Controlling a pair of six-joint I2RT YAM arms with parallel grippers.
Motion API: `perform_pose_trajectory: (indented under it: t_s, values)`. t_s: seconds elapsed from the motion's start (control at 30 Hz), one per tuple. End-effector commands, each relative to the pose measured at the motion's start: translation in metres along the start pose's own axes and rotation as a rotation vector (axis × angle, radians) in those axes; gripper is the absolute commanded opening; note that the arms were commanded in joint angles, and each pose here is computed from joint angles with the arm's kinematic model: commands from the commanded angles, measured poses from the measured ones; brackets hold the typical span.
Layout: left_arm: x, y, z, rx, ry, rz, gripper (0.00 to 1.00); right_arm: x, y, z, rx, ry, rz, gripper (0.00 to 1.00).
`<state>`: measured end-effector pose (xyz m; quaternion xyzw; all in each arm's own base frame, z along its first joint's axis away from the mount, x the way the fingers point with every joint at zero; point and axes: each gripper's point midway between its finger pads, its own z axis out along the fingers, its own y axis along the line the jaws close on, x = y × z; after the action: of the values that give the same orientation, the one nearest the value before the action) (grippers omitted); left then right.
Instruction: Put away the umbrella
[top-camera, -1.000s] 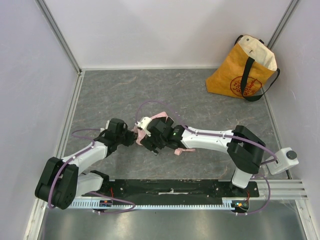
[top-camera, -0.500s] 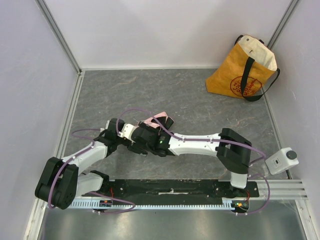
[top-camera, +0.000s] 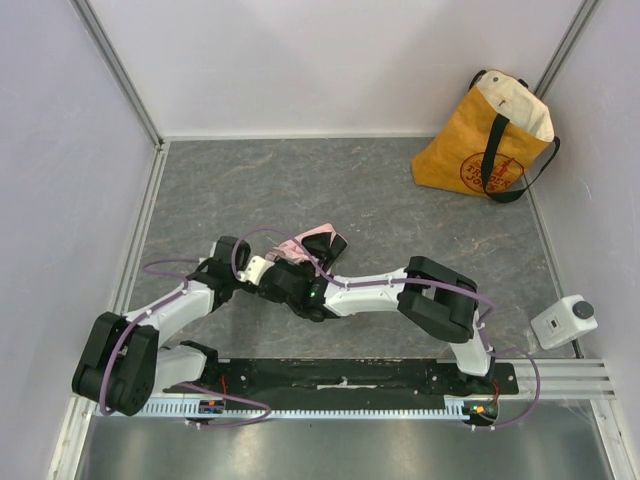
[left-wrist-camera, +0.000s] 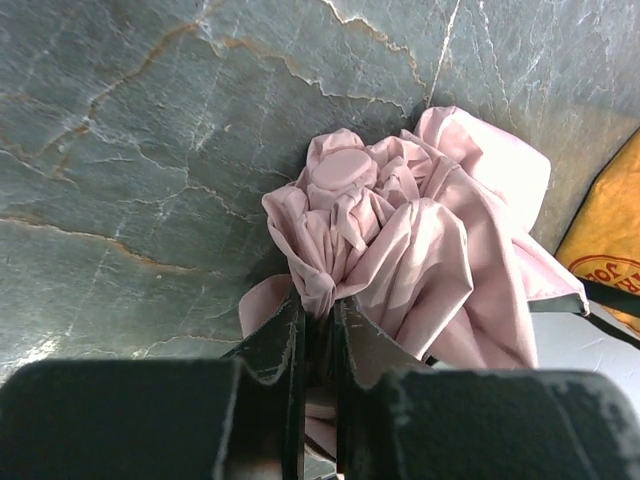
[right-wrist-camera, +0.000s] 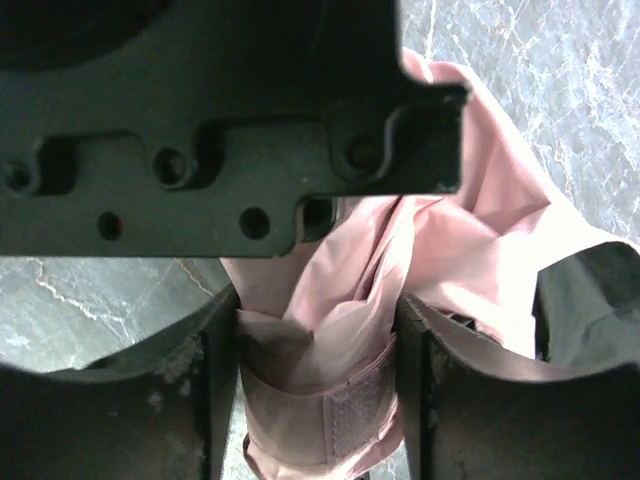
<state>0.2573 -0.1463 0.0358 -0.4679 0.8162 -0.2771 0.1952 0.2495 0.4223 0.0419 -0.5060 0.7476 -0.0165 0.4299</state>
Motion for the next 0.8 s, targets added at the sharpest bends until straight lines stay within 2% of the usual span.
perform_pose_trajectory:
  t_s: [0.0, 0.1, 0.23, 0.3, 0.4, 0.47, 0.53, 0.6, 0.67, 0.77]
  values:
    - [0.011, 0.075, -0.005, -0.254, 0.024, 0.042, 0.02, 0.051, 0.006, 0.022, 0.031, 0.105, -0.012, 0.51]
    - [0.013, 0.068, -0.007, -0.198, 0.028, 0.017, 0.02, 0.069, 0.017, 0.019, -0.036, 0.124, 0.021, 0.26]
    - [0.019, 0.055, -0.009, -0.108, 0.051, 0.01, 0.02, 0.087, 0.038, 0.018, -0.152, 0.158, 0.063, 0.05]
    - [0.017, 0.044, -0.012, -0.05, 0.043, 0.033, 0.02, 0.095, 0.048, 0.018, -0.229, 0.175, 0.111, 0.0]
    - [0.012, 0.025, -0.018, 0.051, 0.01, 0.074, 0.04, 0.107, 0.067, 0.015, -0.393, 0.208, 0.223, 0.0]
    - [0.007, 0.018, -0.023, 0.105, -0.019, 0.099, 0.33, 0.116, 0.072, 0.015, -0.484, 0.233, 0.296, 0.0]
    - [0.004, 0.008, -0.032, 0.196, -0.048, 0.144, 0.49, 0.123, 0.077, 0.014, -0.573, 0.262, 0.367, 0.0]
    - [0.002, -0.004, -0.041, 0.297, -0.075, 0.181, 0.7, 0.129, 0.077, 0.013, -0.648, 0.282, 0.434, 0.0]
    - [0.0, -0.006, -0.047, 0.334, -0.1, 0.201, 0.8, 0.135, 0.077, 0.01, -0.713, 0.305, 0.499, 0.0]
    - [-0.001, -0.005, -0.052, 0.351, -0.109, 0.226, 0.85, 0.144, 0.075, 0.008, -0.791, 0.354, 0.569, 0.0]
